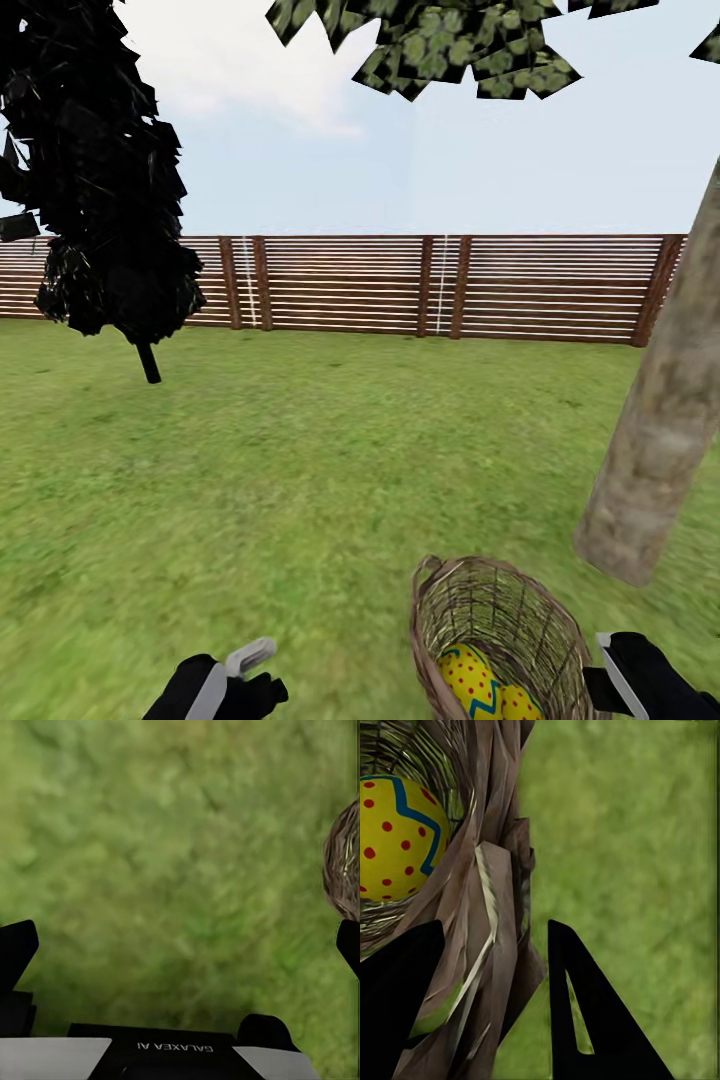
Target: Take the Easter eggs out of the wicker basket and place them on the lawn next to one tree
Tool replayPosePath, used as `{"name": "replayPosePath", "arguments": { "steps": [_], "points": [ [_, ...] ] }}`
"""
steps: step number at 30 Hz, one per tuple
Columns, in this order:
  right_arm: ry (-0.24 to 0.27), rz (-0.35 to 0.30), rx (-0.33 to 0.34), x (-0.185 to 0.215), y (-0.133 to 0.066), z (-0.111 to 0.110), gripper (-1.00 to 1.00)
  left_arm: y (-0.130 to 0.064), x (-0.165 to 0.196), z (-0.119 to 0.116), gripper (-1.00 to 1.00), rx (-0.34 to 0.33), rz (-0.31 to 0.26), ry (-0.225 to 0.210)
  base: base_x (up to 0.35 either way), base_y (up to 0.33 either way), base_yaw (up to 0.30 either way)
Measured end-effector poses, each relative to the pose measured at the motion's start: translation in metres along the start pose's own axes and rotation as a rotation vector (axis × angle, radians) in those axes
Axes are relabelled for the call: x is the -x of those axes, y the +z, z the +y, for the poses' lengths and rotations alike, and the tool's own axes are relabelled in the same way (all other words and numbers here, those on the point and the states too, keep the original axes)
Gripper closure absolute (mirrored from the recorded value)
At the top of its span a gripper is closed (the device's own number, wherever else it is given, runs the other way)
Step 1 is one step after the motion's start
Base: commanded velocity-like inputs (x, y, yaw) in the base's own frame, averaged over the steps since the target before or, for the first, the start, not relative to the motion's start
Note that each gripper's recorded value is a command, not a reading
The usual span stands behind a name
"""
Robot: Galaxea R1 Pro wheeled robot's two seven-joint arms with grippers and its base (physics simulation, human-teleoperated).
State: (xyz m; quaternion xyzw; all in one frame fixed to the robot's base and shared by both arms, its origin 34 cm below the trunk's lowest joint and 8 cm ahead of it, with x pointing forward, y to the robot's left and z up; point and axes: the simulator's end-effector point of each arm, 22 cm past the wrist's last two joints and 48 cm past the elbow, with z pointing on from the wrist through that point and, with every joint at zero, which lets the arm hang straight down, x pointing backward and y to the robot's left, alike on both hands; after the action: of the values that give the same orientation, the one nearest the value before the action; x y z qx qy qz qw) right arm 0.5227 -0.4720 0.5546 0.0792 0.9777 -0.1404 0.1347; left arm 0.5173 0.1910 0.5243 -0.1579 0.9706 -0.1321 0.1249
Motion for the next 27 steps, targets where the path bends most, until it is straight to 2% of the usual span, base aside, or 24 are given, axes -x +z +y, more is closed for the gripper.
{"name": "replayPosePath", "arguments": {
  "steps": [27],
  "points": [
    [0.002,0.000,-0.002,0.0000,0.0000,-0.0014,1.00,0.0001,-0.0003,0.0002,-1.00,0.000,0.000,0.000,0.000,-0.338,0.000]
  ]
}}
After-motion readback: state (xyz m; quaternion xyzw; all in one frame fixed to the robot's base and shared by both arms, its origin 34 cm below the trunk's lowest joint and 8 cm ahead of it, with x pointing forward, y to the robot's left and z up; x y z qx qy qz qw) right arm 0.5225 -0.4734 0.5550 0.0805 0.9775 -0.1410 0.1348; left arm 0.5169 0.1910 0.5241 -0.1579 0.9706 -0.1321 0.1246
